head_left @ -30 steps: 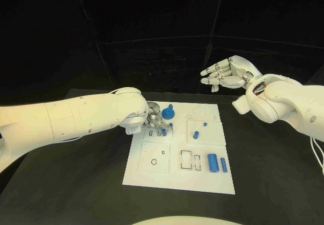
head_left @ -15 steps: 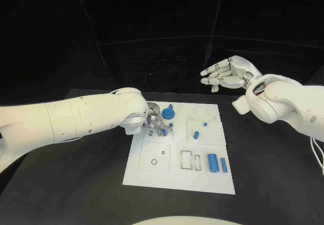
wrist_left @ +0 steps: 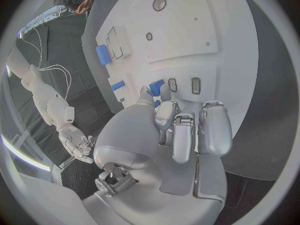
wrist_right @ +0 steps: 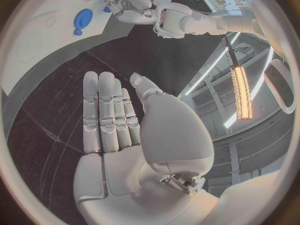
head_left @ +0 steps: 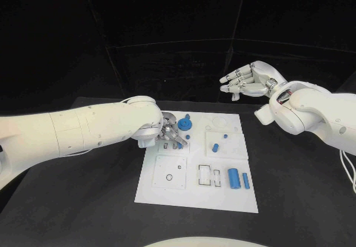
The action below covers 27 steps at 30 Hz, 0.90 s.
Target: Assemble the parts on the task board
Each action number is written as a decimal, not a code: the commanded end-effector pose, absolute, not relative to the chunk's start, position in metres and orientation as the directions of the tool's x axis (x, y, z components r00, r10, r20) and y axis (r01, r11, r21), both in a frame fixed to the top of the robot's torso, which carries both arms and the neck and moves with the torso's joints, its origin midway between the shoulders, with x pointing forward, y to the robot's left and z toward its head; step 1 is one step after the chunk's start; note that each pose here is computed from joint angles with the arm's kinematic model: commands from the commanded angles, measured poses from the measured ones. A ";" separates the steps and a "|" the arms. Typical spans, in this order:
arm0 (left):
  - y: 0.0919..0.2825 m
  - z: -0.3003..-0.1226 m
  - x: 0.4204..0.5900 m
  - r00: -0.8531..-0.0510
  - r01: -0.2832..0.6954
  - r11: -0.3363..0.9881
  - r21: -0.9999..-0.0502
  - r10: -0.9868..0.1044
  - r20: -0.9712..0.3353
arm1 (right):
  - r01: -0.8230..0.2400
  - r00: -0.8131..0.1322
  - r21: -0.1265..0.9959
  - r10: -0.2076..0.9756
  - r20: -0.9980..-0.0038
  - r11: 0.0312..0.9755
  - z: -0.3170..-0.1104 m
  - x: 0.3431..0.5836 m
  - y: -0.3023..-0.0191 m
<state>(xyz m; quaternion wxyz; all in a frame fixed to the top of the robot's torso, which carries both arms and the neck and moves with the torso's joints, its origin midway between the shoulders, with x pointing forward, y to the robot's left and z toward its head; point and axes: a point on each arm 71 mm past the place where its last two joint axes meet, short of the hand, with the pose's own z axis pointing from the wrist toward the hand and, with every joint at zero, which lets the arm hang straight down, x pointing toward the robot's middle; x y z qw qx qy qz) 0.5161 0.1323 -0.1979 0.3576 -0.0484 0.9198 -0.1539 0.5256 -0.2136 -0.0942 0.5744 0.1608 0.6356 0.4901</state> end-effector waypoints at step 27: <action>0.144 -0.197 0.514 -0.748 -0.022 0.912 -0.409 -0.286 -0.599 | -0.360 -0.306 0.806 0.757 -0.578 0.470 -0.095 0.531 -0.206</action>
